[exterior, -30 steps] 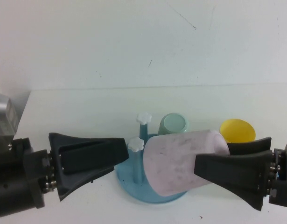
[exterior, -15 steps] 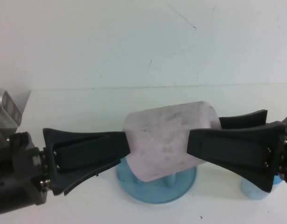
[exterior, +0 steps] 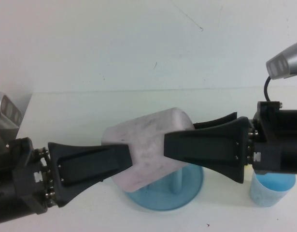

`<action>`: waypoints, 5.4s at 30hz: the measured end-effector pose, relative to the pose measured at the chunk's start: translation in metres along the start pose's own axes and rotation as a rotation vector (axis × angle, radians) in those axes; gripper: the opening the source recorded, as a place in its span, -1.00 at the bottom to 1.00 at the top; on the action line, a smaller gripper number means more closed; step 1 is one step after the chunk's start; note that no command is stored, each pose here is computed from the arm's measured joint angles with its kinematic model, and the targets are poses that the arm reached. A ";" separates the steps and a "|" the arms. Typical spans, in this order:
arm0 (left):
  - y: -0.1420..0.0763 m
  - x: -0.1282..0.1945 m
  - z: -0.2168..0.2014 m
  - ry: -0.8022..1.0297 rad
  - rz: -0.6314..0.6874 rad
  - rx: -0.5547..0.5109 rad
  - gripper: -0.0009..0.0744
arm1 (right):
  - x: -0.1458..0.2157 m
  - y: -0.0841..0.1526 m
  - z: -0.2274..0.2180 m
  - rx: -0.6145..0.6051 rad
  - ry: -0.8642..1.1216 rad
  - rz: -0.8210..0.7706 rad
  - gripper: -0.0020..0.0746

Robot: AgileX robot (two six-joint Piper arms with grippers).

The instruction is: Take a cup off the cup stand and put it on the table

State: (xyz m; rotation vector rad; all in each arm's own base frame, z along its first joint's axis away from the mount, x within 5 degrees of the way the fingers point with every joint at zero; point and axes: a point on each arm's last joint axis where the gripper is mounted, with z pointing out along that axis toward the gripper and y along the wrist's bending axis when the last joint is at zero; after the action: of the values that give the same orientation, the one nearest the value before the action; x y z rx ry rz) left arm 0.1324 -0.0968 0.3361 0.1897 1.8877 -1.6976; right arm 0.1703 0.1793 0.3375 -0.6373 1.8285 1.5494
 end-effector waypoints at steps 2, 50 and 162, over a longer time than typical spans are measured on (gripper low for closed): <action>0.000 0.000 0.000 -0.002 0.004 -0.002 -0.43 | 0.000 -0.003 0.002 0.003 0.006 0.008 0.55; 0.098 -0.130 0.040 0.480 0.138 -0.917 -0.96 | 0.030 -0.002 -0.087 0.547 0.704 -0.398 -0.94; 0.101 0.103 -0.109 -0.500 0.669 -1.106 -0.98 | 0.111 0.006 -0.175 1.186 0.222 -0.532 -0.95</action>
State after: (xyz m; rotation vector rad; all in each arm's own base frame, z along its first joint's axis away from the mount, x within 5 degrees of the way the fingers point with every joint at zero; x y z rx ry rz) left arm 0.0605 -0.0038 0.1984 -0.0531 1.7940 -0.1267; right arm 0.0623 0.0132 0.2754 -0.6051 2.0877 -0.0556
